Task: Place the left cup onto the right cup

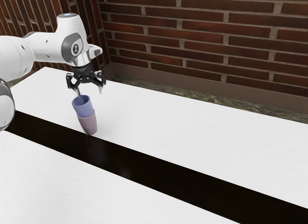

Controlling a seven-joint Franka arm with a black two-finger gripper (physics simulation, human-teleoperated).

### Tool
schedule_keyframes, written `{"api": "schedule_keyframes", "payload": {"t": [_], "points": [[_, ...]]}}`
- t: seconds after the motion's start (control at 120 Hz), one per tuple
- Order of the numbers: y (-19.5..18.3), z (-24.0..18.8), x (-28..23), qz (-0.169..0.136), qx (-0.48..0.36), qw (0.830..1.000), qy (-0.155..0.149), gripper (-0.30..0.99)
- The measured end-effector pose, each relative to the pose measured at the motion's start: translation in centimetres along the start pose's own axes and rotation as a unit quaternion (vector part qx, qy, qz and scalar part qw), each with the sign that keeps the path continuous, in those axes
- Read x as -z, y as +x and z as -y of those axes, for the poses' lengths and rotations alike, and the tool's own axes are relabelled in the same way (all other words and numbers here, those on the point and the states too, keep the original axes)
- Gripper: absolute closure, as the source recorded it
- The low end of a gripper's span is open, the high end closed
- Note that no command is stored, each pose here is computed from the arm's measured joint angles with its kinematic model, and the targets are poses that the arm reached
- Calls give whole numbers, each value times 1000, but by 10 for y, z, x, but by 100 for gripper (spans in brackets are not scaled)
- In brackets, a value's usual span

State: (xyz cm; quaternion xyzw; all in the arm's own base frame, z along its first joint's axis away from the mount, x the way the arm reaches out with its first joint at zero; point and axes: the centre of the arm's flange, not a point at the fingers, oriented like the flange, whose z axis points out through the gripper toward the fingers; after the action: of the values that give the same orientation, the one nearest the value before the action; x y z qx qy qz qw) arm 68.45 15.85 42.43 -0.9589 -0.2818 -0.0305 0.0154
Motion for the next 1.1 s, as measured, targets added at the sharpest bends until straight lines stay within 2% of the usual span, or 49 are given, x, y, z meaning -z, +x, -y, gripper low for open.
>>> {"api": "schedule_keyframes", "payload": {"t": [0.3,0.542,1.1], "points": [[-17,-10,48,-21,-14,1000,-10,1],[-53,-28,105,-37,-38,998,-27,0],[-127,-46,181,-73,-130,989,7,0]]}}
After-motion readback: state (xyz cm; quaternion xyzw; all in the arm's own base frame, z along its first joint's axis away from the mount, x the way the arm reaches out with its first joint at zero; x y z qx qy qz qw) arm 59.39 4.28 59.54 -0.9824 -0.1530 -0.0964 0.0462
